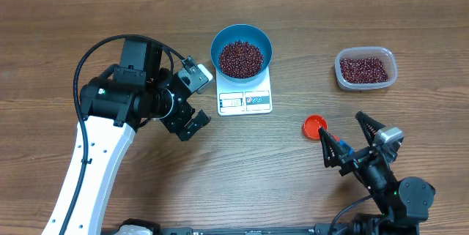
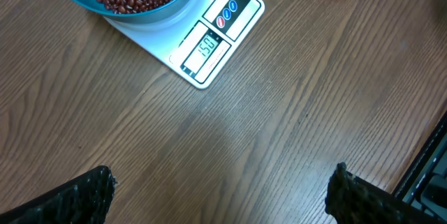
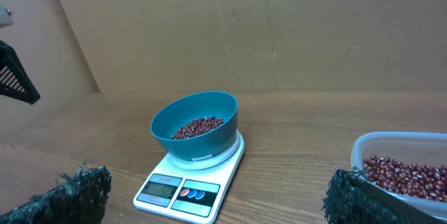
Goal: Scoop item into bowl and weigh 150g on scale
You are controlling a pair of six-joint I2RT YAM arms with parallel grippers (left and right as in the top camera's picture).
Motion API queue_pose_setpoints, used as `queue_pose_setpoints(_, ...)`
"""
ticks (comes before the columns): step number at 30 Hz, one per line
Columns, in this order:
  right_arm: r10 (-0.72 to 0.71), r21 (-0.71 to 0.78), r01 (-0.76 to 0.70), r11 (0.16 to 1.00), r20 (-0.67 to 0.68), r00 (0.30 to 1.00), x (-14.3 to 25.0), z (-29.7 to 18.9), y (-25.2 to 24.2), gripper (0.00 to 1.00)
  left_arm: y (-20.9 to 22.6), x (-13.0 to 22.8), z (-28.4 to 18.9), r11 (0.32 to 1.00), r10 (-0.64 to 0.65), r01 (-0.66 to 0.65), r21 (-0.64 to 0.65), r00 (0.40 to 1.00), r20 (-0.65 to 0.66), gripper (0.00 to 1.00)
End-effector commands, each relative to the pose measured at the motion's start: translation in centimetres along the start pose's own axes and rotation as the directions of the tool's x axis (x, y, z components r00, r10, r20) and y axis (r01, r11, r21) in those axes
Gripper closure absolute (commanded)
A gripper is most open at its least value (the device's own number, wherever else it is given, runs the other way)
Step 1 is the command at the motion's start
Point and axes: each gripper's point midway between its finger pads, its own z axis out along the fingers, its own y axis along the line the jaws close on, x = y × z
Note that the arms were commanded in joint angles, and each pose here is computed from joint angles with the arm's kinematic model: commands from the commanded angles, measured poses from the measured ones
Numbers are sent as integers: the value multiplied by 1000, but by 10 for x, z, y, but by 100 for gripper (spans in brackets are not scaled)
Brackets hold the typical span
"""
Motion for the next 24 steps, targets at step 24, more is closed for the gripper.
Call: queue_pose_setpoints(24,83,240,-108,965,115,990,24,-2,-53,0,1,-1,-5,1000,-3,3,-15,1000,14,0)
